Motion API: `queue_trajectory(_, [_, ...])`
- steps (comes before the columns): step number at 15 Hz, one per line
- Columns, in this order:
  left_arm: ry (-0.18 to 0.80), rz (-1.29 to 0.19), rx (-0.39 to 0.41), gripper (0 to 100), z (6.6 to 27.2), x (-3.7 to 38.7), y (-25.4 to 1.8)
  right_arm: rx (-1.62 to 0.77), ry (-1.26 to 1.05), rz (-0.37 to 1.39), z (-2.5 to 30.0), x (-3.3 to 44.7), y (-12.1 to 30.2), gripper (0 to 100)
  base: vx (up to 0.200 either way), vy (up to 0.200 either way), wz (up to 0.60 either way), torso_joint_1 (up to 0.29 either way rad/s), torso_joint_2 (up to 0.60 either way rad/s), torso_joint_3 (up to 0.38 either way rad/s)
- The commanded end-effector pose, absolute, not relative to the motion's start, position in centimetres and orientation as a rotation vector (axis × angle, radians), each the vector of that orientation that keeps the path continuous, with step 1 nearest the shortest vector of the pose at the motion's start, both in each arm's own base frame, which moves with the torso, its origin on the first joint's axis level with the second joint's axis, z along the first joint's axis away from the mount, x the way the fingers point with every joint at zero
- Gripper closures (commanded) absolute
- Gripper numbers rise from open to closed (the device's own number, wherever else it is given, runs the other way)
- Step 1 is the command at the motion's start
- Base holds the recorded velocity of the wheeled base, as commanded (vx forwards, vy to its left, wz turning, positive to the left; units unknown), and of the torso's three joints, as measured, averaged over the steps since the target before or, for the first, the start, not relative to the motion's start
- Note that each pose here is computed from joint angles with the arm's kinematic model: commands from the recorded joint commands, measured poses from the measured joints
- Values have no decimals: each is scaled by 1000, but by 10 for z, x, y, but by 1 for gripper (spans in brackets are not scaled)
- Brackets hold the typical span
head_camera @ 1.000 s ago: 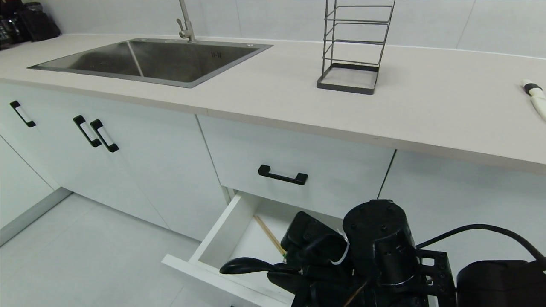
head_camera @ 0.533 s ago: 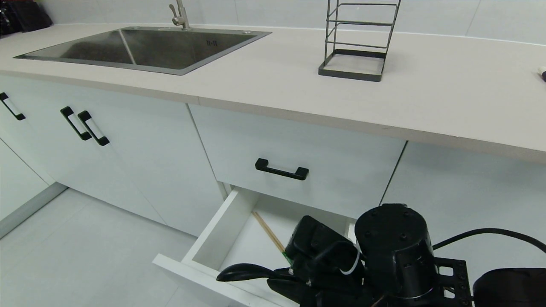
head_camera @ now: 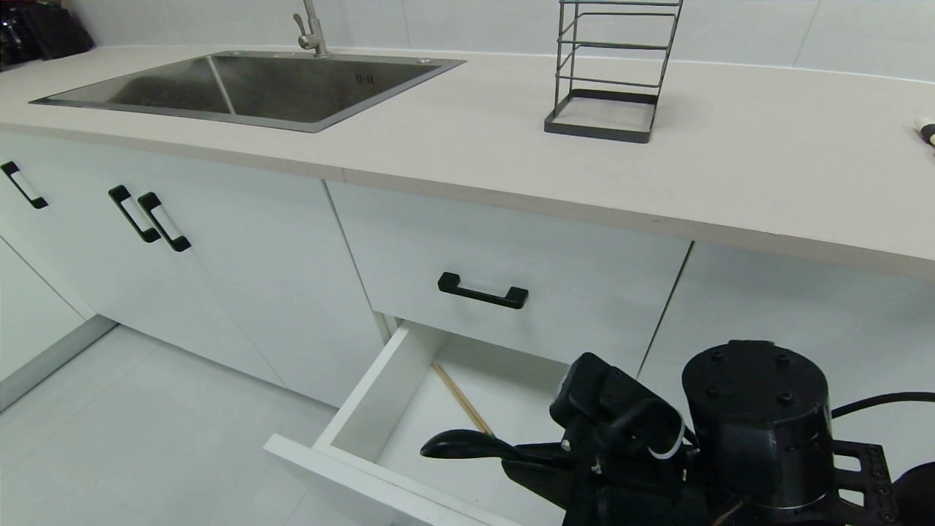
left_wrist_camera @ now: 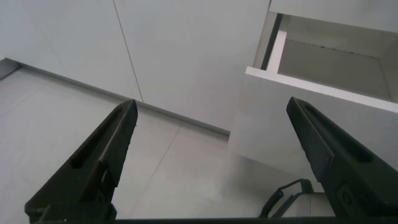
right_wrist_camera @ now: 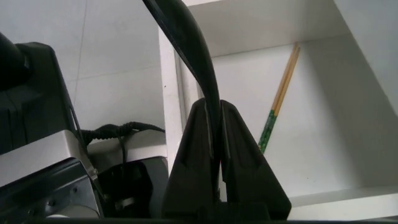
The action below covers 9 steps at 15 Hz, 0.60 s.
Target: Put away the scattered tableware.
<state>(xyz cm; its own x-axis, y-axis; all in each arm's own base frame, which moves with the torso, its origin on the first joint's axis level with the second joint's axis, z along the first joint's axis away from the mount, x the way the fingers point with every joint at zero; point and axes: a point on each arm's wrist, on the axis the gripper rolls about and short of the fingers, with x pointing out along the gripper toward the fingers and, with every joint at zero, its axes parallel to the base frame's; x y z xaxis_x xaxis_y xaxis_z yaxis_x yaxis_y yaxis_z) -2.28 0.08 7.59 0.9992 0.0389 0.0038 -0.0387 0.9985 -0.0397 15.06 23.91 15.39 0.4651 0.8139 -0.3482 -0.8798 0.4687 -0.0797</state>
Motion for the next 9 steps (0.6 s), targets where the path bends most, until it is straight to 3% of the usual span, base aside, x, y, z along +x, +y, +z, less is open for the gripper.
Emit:
queue_trajectory(1, [-5, 40, -40, 0, 76, -23, 1, -260, 267, 1045, 155, 151, 240, 100, 0, 0, 0, 0, 0, 0])
queue_trajectory(4, [-5, 40, -40, 0, 76, -23, 1, -266, 272, 1029, 151, 156, 245, 100, 0, 0, 0, 0, 0, 0])
queue_trajectory(9, [-5, 40, -40, 0, 76, -23, 1, -264, 248, 985, 146, 183, 288, 100, 0, 0, 0, 0, 0, 0])
